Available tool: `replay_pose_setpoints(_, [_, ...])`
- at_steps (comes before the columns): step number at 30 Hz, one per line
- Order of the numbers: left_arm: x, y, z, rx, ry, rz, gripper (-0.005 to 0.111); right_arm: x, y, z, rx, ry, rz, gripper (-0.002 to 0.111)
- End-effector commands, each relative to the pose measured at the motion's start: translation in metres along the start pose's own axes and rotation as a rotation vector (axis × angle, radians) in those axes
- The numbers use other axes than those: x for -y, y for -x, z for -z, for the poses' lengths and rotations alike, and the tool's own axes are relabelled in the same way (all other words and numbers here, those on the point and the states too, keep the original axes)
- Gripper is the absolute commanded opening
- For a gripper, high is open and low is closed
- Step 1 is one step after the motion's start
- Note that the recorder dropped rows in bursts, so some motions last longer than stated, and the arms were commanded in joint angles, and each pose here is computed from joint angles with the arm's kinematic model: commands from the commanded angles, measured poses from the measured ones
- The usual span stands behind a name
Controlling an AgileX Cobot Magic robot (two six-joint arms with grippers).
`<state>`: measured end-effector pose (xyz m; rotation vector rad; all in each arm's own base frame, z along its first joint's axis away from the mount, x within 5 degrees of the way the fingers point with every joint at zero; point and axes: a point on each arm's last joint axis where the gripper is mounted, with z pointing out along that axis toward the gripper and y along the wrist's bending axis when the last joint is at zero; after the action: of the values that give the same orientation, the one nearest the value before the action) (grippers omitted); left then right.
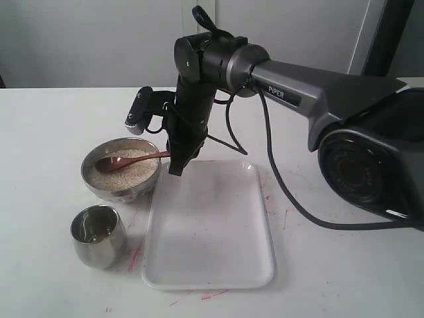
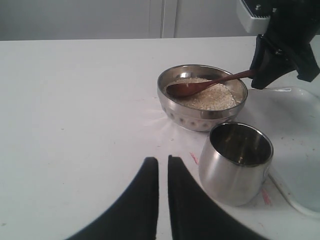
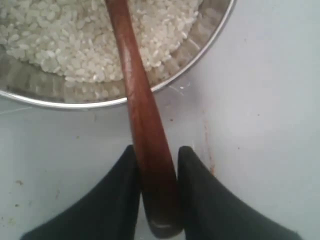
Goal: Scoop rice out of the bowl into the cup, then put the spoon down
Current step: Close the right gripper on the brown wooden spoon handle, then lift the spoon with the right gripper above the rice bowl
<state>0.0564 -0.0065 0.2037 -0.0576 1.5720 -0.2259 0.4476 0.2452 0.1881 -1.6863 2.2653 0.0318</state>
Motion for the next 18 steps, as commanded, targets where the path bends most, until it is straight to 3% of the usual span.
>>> replay_pose_setpoints(1, [0.0, 0.003, 0.0, 0.01, 0.0, 0.008, 0.014, 0.0, 0.002, 0.012, 0.015, -0.004, 0.017, 0.018])
replay_pose_setpoints(13, [0.0, 0.003, 0.0, 0.01, 0.0, 0.008, 0.014, -0.008, 0.004, 0.047, 0.03, 0.045, 0.026, 0.014])
replay_pose_setpoints(18, [0.0, 0.003, 0.0, 0.01, 0.0, 0.008, 0.014, -0.02, 0.016, 0.054, -0.011, -0.012, 0.113, 0.0])
